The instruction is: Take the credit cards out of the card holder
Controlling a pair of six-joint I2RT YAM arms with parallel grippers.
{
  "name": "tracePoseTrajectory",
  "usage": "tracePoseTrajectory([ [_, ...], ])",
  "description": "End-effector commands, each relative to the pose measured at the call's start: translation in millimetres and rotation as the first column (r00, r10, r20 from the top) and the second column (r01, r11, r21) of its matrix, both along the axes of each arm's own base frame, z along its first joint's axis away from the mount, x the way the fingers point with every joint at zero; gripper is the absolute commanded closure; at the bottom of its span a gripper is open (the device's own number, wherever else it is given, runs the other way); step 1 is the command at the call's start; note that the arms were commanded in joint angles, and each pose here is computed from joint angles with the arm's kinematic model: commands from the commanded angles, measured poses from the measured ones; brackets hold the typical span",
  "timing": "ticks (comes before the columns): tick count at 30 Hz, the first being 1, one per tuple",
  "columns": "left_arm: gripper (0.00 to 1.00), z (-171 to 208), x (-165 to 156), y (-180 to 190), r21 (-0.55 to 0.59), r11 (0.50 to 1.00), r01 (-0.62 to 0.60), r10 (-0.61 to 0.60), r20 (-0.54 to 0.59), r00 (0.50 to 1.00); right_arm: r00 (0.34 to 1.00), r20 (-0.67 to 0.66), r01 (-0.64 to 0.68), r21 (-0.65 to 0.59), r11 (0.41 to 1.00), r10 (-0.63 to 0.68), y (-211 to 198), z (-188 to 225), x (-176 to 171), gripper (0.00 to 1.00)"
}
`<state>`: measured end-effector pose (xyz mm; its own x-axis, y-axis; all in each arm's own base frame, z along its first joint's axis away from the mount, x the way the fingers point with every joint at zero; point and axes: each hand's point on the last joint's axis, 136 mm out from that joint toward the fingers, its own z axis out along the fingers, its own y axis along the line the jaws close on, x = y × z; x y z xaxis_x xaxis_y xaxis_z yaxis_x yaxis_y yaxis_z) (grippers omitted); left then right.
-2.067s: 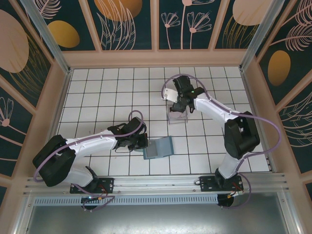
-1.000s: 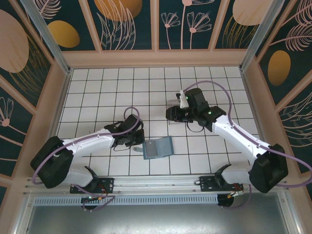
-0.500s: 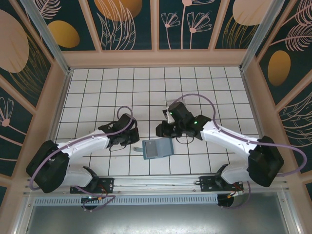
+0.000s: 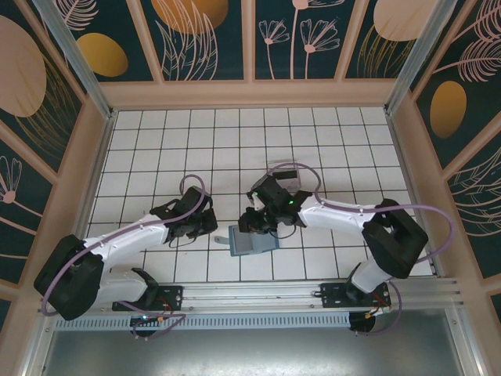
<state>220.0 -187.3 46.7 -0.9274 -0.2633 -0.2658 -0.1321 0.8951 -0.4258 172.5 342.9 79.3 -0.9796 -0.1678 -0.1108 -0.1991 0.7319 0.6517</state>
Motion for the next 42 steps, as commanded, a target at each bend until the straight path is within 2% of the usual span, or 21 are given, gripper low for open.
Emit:
tracePoseTrajectory([
  [1, 0.87, 0, -4, 10, 0.008, 0.999, -0.038, 0.038, -0.002, 0.999, 0.999, -0.029, -0.032, 0.02, 0.999, 0.033, 14, -5, -6, 0.77],
  [25, 0.87, 0, -9, 14, -0.001, 0.999, -0.041, 0.041, 0.002, 0.999, 0.993, -0.083, -0.081, -0.032, 0.996, 0.078, 37, -37, -10, 0.75],
  [42, 0.87, -2, -7, 9, -0.002, 1.0, -0.024, 0.024, -0.005, 1.0, 0.996, -0.072, -0.066, -0.181, 0.981, 0.054, 15, -53, -8, 0.75],
])
